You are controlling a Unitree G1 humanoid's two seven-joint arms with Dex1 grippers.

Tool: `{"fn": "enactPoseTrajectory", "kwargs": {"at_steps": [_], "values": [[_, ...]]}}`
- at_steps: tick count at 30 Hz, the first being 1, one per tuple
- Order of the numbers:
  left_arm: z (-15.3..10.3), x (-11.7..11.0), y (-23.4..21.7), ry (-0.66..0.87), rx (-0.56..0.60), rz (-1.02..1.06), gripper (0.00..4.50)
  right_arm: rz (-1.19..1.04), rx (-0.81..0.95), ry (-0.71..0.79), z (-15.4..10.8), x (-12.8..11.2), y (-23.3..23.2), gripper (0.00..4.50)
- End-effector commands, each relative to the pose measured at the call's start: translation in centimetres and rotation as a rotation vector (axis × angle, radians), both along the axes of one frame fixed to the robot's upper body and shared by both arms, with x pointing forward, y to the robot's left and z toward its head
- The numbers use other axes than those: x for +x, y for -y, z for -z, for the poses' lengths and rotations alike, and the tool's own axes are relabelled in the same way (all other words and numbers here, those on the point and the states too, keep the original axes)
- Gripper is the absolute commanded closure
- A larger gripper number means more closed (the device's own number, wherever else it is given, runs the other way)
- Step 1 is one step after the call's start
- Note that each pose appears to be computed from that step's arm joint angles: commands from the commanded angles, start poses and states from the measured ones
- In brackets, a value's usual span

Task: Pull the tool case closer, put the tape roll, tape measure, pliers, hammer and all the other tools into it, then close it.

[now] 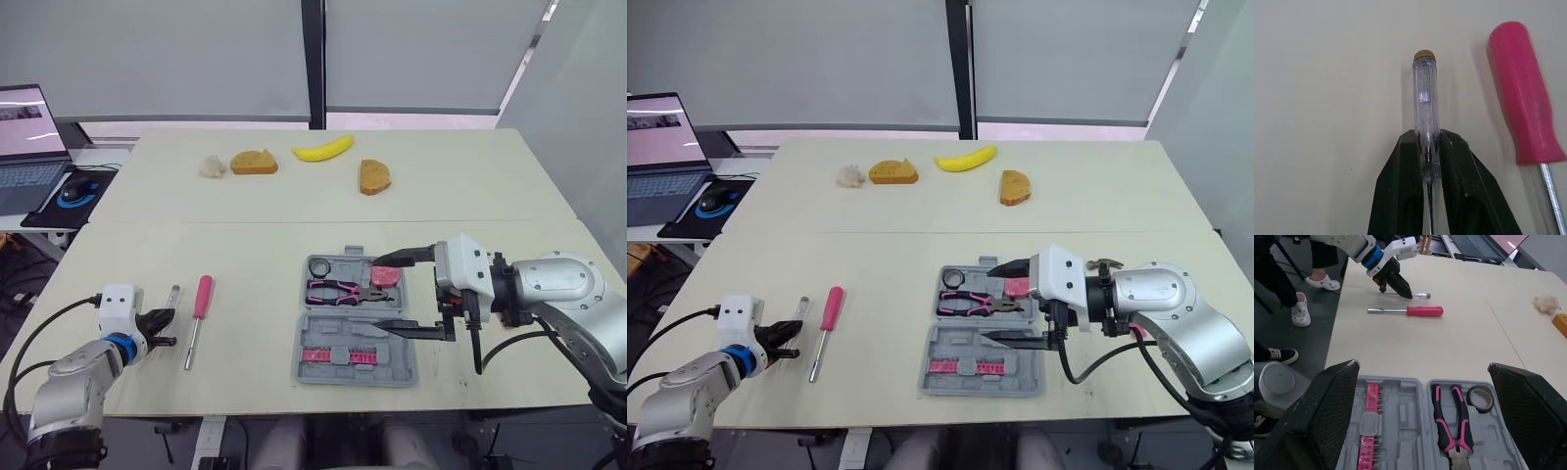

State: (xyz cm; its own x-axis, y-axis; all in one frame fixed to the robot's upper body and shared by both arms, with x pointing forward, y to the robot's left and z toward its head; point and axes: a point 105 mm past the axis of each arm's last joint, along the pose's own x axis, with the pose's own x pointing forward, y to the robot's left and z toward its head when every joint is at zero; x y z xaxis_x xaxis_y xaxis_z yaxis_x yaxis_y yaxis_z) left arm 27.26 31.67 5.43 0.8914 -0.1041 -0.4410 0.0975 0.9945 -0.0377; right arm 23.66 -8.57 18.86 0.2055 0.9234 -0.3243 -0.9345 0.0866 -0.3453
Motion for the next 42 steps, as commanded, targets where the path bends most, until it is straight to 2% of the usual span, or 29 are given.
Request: {"fn": "enactPoseTrajectory", "kwargs": {"at_steps": [1, 5, 10, 22, 30, 32, 35, 38, 42], "values": [[-4.1, -0.1, 4.2, 0.097, -0.032, 0.084, 4.32, 0.004, 0.023, 0.057, -1.0, -0.1, 0.0, 0.0], [-4.7, 0.6, 10.1, 0.097, -0.105, 0.123, 4.32, 0.008, 0.022, 0.049, -0.9, 0.2, 0.1, 0.0], [-2.8, 1.5, 14.0, 0.028, -0.124, 0.112, 4.32, -0.002, 0.009, 0.034, -0.5, -0.2, 0.0, 0.0], [1.5, 2.1, 15.3, -0.096, -0.049, 0.079, 4.32, -0.006, -0.002, 0.015, 0.2, -1.1, -0.2, 0.0], [1.9, 2.2, 15.6, -0.112, -0.067, 0.083, 4.32, -0.001, -0.009, 0.021, 0.3, -1.0, 0.0, 0.0], [1.6, 2.4, 15.4, -0.102, -0.068, 0.082, 3.6, 0.0, -0.01, 0.021, 0.3, -0.9, 0.0, 0.0], [0.8, 2.3, 15.5, -0.076, -0.071, 0.118, 2.85, 0.003, -0.013, 0.022, 0.3, -0.8, 0.1, 0.0], [-0.4, 2.0, 15.2, -0.044, -0.055, 0.139, 1.84, 0.007, -0.017, 0.026, 0.3, -0.8, 0.2, 0.0], [-3.1, 0.6, 13.0, 0.011, -0.014, 0.181, 0.62, 0.021, -0.02, 0.03, 0.5, -0.6, 0.5, 0.0]]}}
